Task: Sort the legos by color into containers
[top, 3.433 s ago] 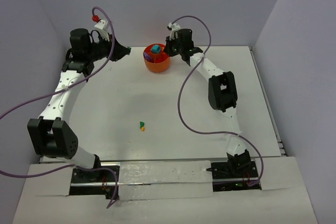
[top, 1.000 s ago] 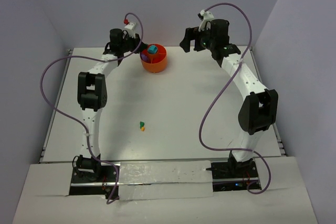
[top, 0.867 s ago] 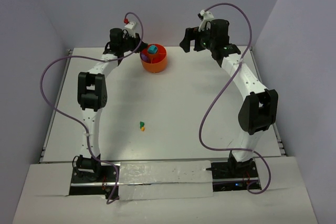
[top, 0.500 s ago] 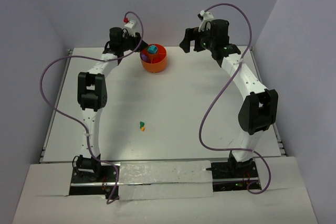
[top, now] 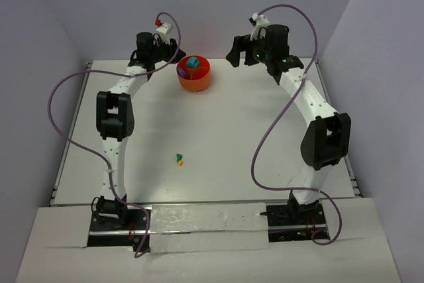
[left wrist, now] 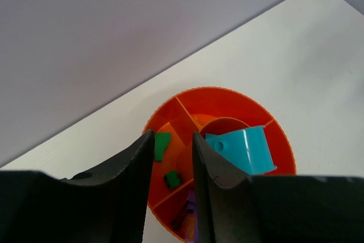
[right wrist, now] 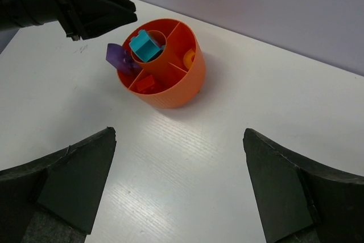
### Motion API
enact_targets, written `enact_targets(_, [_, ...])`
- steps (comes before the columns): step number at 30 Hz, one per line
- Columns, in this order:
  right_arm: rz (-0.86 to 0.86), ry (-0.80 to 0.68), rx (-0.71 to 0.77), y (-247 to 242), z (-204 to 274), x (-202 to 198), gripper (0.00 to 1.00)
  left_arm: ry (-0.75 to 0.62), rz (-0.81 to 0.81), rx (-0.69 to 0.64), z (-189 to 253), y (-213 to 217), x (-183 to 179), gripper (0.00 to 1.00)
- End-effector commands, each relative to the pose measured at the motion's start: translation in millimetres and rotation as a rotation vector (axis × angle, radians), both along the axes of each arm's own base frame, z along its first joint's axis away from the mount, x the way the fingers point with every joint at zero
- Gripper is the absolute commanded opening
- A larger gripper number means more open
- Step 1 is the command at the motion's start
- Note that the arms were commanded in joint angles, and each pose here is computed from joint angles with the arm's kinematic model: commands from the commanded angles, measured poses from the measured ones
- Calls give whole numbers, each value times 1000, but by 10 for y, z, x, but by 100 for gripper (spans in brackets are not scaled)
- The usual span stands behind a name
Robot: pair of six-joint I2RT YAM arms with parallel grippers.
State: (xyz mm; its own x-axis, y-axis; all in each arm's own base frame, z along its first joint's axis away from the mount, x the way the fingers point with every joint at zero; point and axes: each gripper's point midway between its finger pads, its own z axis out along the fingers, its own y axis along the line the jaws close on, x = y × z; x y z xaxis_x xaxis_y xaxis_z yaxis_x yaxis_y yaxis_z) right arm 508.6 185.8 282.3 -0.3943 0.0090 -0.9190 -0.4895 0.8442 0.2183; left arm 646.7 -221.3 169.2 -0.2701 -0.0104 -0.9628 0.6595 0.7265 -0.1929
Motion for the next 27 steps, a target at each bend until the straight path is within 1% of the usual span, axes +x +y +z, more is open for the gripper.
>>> enact_targets(1, [19,-50,10,-34,285,-215,100,-207,-195,38,1095,3,-506,42])
enact_targets(2, [19,-47,9,-43,281,-246,100,-256,-247,62,1209,9,-626,42])
enact_targets(3, [20,-49,4,-62,282,-279,100,-229,-314,86,1177,13,-831,44])
enact_targets(5, [16,-37,0,-153,251,-384,100,-313,-458,206,1288,83,-1305,46])
enact_targets(7, [14,-21,2,-202,210,-458,100,-296,-522,299,1203,145,-1627,47])
enact_targets(8, [8,-11,4,-269,187,-496,100,-269,-579,353,1115,190,-1906,47])
enact_targets(10, [-6,5,10,-393,139,-556,100,-254,-680,426,934,258,-2300,47])
enact_targets(11, [-9,13,13,-449,109,-608,100,-254,-750,491,779,307,-2575,48])
enact_targets(13, [-14,24,18,-521,64,-678,100,-319,-909,592,512,383,-3070,48])
enact_targets(14, [-16,31,17,-538,34,-715,100,-291,-937,594,441,404,-3195,49])
enact_targets(15, [-22,39,18,-590,-2,-764,100,-299,-1009,634,262,441,-3432,49])
enact_targets(18, [-37,47,10,-686,-61,-852,100,-298,-1180,711,-141,470,-3923,51])
enact_targets(23, [-46,53,4,-760,-110,-977,100,-285,-1329,733,-496,386,-4278,55])
enact_targets(27, [-41,73,-1,-776,-199,-1029,100,-351,-1401,789,-685,366,-4280,56])
